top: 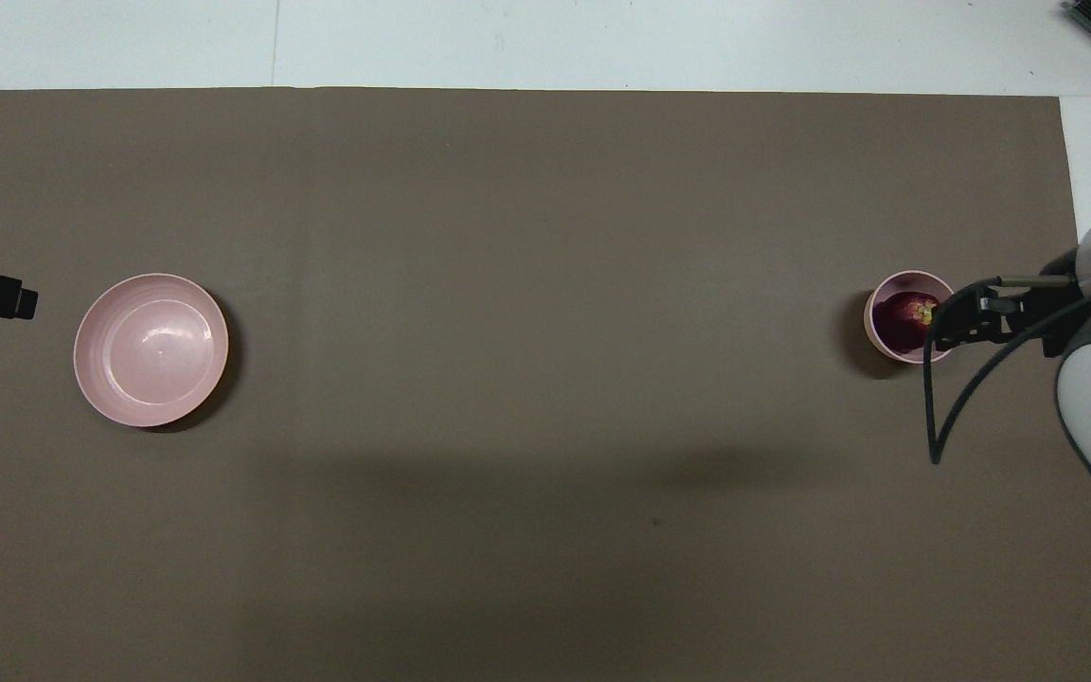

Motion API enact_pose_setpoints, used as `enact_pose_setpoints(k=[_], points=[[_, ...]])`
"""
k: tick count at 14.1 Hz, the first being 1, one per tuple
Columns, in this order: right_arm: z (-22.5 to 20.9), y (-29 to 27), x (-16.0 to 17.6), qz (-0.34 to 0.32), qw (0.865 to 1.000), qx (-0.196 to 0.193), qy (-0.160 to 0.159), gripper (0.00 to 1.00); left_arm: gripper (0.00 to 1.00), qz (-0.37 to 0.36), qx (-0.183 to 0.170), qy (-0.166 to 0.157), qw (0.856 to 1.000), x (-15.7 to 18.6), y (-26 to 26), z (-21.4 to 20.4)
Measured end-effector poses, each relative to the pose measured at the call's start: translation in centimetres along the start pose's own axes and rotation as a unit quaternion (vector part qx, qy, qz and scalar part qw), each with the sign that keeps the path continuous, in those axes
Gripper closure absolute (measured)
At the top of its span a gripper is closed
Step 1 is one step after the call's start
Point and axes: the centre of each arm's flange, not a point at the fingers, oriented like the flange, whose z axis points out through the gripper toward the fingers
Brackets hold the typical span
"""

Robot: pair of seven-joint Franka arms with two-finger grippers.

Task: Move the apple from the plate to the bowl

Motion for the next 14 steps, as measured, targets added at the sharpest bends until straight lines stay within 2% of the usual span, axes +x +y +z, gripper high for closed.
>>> enact_pose_setpoints(k=[3, 14], points=[[-1.2, 0.4, -1.2, 0.001, 1.0, 0.012, -0.001, 0.0, 0.0, 0.0, 0.0, 0.0, 1.0, 0.0, 0.0, 0.0], [-2.1, 0.4, -1.5, -0.01, 1.0, 0.013, 0.006, 0.0, 0.0, 0.001, 0.0, 0.001, 1.0, 0.0, 0.1, -0.1]])
